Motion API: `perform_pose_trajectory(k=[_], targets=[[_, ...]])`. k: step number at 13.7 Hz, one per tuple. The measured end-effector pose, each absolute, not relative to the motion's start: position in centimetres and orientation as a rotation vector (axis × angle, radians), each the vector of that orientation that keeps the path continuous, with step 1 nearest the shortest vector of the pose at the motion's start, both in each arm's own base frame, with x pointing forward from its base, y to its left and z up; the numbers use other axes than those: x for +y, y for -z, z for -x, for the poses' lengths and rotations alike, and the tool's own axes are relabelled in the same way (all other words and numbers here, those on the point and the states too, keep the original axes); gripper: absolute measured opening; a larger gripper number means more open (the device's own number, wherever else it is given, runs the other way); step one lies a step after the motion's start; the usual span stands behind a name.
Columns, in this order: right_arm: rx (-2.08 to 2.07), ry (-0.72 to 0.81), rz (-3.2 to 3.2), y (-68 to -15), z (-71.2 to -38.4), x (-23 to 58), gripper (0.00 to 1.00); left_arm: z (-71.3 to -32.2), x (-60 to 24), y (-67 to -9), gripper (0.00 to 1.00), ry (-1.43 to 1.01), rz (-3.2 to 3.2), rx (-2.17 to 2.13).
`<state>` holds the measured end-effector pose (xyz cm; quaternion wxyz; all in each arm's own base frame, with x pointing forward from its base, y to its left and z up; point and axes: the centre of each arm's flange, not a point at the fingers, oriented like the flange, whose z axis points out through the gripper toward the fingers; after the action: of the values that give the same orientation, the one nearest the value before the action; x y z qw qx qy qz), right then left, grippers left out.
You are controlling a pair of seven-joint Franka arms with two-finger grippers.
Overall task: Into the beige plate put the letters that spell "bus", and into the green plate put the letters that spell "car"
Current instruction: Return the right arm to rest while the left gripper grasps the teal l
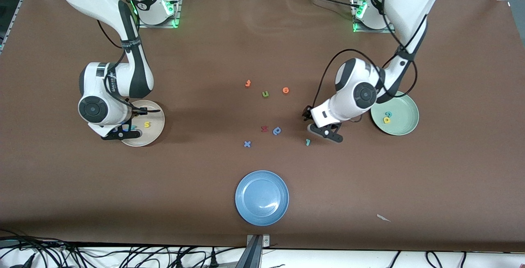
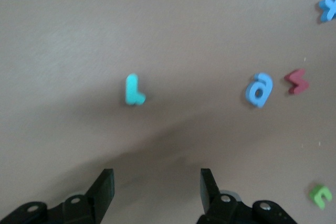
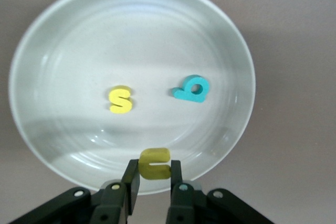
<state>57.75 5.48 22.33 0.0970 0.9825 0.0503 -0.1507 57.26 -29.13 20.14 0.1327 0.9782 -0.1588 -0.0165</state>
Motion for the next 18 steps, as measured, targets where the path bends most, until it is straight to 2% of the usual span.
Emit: perform_pose_trajectory(k=[2,4,7,9,10,14,18], targets=[[0.147,0.442,-2.913,-22.2,-57.6,4.8,0.28,-57.9,-29.4,-18.1,0.74,0.003,-2.849,-0.446],[0.143,0.431,-2.92,-22.6,-57.8,4.5,0.44,-58.7,-29.3,-16.9,0.73,-0.03,-2.86,-0.434],[0.149,0.397,-2.931,-24.2,-58.8,4.9,0.72,-60.0,-28.2,-16.9,0.72,-0.058,-2.875,-0.409],[0.146,0.395,-2.939,-28.1,-60.7,5.6,0.93,-60.4,-28.0,-17.2,0.68,-0.072,-2.876,-0.404],[0.14,0.386,-2.945,-31.2,-61.9,5.9,1.0,-60.6,-28.1,-17.5,0.67,-0.086,-2.875,-0.405],[0.13,0.252,-2.972,-43.0,-65.0,6.6,1.0,-60.5,-29.9,-18.1,0.67,-0.11,-2.871,-0.424],[0.065,0.15,-3.052,-50.2,-65.9,6.4,1.0,-59.6,-31.6,-17.1,0.67,-0.114,-2.871,-0.437]])
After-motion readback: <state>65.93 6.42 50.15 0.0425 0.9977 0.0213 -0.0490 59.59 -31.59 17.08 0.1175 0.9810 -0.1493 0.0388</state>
